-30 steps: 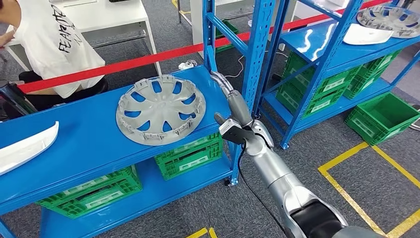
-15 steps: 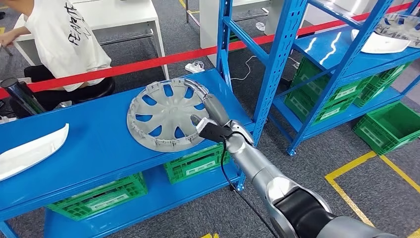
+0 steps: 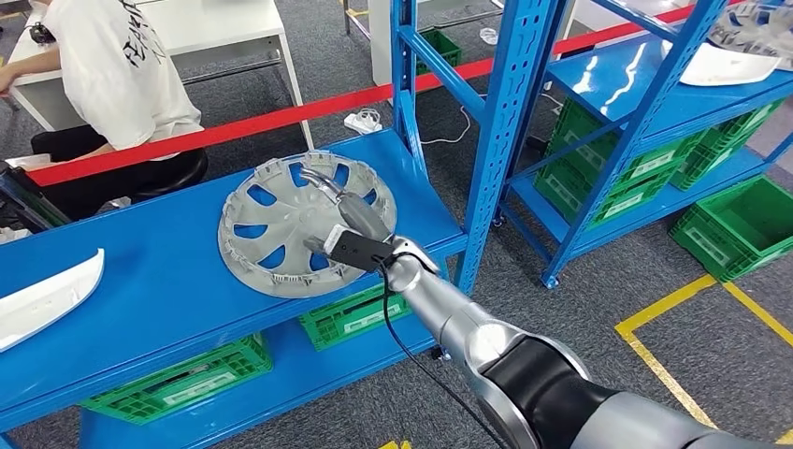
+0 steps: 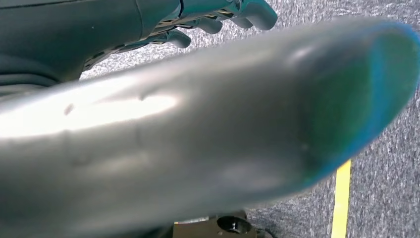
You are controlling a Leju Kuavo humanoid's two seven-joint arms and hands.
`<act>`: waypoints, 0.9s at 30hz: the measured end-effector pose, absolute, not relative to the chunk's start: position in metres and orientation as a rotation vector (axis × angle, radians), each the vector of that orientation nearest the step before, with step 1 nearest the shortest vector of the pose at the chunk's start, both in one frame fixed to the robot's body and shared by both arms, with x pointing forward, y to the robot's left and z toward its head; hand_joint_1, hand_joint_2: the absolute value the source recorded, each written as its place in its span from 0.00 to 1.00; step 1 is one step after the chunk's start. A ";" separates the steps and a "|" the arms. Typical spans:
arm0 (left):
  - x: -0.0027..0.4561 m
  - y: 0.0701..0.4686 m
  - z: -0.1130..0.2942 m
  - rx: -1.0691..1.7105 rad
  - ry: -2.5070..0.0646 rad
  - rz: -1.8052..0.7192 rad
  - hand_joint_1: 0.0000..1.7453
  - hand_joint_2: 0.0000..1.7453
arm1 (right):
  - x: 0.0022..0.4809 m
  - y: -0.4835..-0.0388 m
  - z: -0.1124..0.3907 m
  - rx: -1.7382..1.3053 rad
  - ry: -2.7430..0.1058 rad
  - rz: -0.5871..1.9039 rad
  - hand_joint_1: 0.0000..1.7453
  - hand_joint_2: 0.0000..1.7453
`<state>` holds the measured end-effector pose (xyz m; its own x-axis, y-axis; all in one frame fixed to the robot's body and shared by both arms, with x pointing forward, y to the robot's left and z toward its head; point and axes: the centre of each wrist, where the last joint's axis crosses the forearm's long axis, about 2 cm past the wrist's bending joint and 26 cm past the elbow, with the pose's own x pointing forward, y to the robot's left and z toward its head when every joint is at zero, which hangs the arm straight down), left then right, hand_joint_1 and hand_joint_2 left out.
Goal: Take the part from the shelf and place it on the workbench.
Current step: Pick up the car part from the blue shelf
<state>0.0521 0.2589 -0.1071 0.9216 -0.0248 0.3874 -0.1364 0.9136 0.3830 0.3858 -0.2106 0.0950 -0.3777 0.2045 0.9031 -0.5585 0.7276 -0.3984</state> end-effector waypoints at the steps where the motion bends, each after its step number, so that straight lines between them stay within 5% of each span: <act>1: 0.052 0.259 -0.107 0.417 -0.398 0.058 0.00 0.00 | 0.386 -0.207 0.095 0.292 -1.778 0.832 0.00 1.00; 18: 0.052 0.253 -0.107 0.406 -0.405 0.052 0.00 0.00 | 0.378 -0.162 0.089 0.344 -1.534 1.020 0.00 1.00; 27: 0.055 0.249 -0.106 0.398 -0.412 0.061 0.00 0.00 | 0.378 -0.159 0.088 0.107 -1.384 1.177 0.00 1.00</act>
